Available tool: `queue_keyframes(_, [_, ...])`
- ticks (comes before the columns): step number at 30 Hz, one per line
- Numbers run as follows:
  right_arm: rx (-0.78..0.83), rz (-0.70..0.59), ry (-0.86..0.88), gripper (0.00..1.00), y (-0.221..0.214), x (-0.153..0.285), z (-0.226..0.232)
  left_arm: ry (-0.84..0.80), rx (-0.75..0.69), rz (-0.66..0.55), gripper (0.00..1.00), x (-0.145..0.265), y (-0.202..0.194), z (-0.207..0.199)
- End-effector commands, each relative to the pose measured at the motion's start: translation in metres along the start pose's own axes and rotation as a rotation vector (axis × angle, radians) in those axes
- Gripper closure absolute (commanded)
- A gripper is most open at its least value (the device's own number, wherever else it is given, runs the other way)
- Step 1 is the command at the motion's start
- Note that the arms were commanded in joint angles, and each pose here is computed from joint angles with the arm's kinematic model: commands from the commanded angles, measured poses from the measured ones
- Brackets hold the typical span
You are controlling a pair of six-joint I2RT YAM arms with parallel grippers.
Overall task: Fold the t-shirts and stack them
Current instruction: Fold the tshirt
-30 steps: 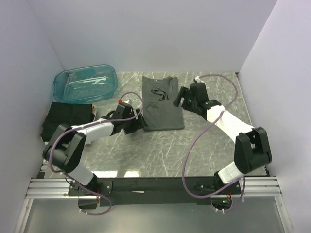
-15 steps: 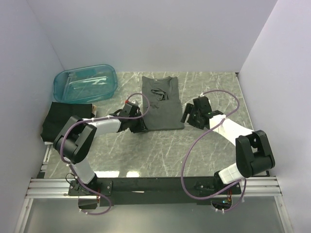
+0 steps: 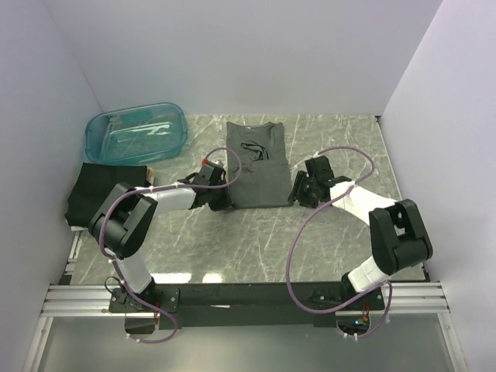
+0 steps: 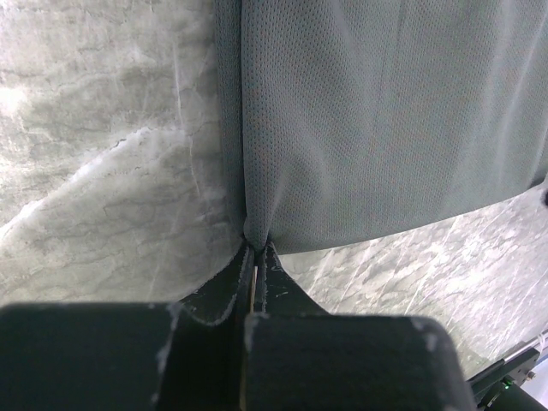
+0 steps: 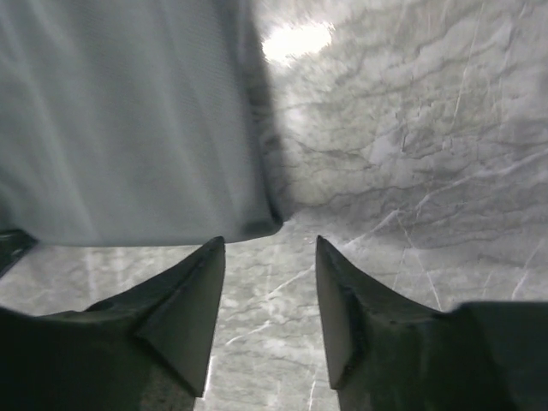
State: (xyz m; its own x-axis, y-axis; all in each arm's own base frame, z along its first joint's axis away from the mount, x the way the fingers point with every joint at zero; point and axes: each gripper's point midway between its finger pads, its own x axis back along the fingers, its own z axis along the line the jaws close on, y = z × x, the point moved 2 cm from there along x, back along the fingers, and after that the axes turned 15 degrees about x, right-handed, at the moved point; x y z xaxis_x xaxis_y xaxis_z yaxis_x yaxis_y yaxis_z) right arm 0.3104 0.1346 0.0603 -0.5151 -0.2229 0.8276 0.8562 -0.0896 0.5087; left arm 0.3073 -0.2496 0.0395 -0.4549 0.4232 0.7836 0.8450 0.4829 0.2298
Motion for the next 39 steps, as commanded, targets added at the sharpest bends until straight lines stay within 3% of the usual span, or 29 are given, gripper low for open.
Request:
queue_keyframes(1, [-0.002, 0.001, 0.010, 0.48, 0.005, -0.006, 0.001, 0.001, -0.011, -0.021, 0.99, 0.002, 0.002, -0.001])
queue_keyframes(5, [0.000, 0.034, 0.052, 0.50, -0.001, -0.012, 0.006, -0.004, -0.011, -0.012, 0.99, 0.001, 0.001, -0.001])
queue_keyframes(10, [0.000, 0.064, 0.073, 0.69, -0.008, -0.020, 0.008, 0.001, -0.009, -0.005, 0.99, 0.000, -0.001, 0.001])
queue_keyframes(13, [-0.002, 0.092, 0.083, 0.88, -0.014, -0.025, 0.009, 0.002, -0.004, -0.009, 0.99, 0.001, -0.002, 0.002])
queue_keyframes(14, [-0.005, 0.103, 0.100, 1.00, -0.016, -0.025, 0.011, 0.003, -0.001, -0.008, 0.99, 0.002, -0.002, 0.002])
queue_keyframes(22, [-0.015, 0.118, 0.106, 1.00, -0.051, 0.003, 0.003, 0.019, -0.008, -0.003, 0.99, 0.021, -0.025, 0.009])
queue_keyframes(32, [-0.012, 0.210, 0.104, 1.00, -0.146, 0.067, -0.002, 0.069, 0.000, 0.057, 0.99, 0.086, -0.110, 0.035])
queue_keyframes(35, [-0.025, 0.176, 0.132, 1.00, -0.153, 0.084, 0.004, 0.022, 0.029, 0.085, 0.99, 0.104, -0.128, 0.036])
queue_keyframes(39, [-0.023, 0.033, 0.133, 1.00, -0.120, 0.105, 0.009, -0.082, 0.049, 0.053, 0.99, 0.115, -0.122, 0.015])
